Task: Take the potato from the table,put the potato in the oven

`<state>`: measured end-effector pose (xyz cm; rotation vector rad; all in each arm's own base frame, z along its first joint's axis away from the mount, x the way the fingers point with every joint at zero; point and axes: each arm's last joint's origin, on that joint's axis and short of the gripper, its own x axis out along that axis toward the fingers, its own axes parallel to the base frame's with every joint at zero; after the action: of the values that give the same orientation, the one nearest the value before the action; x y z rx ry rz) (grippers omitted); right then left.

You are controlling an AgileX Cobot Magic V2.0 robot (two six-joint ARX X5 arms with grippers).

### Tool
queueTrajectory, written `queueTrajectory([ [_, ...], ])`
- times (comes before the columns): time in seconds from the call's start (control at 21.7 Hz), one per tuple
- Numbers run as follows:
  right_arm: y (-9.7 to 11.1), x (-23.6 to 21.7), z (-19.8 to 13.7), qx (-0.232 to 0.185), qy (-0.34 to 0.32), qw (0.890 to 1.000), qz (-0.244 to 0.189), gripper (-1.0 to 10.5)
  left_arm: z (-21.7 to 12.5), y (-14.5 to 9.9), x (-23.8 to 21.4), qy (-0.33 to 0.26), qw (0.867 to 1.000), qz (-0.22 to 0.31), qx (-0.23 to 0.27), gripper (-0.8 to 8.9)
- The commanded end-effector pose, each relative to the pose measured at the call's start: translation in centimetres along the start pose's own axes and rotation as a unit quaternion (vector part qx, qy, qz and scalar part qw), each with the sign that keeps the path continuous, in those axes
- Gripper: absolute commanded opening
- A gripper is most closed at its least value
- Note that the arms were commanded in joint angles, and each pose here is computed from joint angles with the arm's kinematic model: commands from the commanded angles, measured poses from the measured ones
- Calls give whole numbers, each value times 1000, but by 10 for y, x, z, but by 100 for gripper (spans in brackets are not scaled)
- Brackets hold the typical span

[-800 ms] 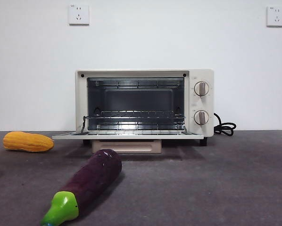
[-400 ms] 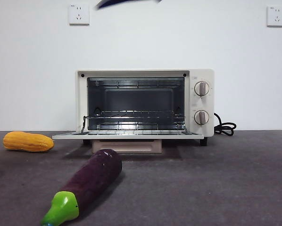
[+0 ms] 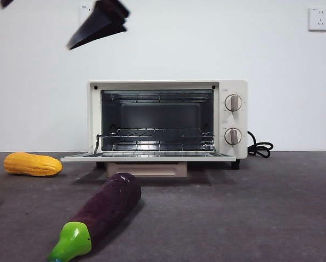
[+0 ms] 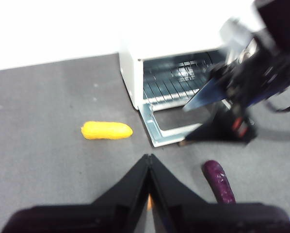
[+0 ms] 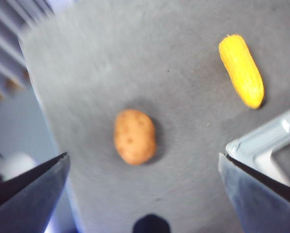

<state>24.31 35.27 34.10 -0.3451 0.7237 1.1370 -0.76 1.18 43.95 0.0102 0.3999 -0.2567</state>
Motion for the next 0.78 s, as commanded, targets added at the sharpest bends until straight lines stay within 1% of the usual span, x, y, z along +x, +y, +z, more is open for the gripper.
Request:
queueTrajectory([
  [0.05,4,30,1,-76,20,997,4,541,-5,3,-9,-17,1000,-1,0,-6],
  [0.18,16,63,-4,-103,39,994,15,541,-9,5,-15,-28,1000,-3,3,-6],
  [0.32,26,94,-14,-125,61,990,13,541,-11,6,-19,-34,999,-7,-7,-6],
  [0.51,34,119,-18,-136,46,990,13,540,-12,4,-19,-30,999,-43,-14,-6],
  [0.6,34,127,-18,-138,33,990,12,541,-12,3,-20,-27,998,-58,-18,-6],
  [0.78,33,139,-23,-137,32,990,16,541,-12,3,-20,-27,998,-59,-19,-6],
])
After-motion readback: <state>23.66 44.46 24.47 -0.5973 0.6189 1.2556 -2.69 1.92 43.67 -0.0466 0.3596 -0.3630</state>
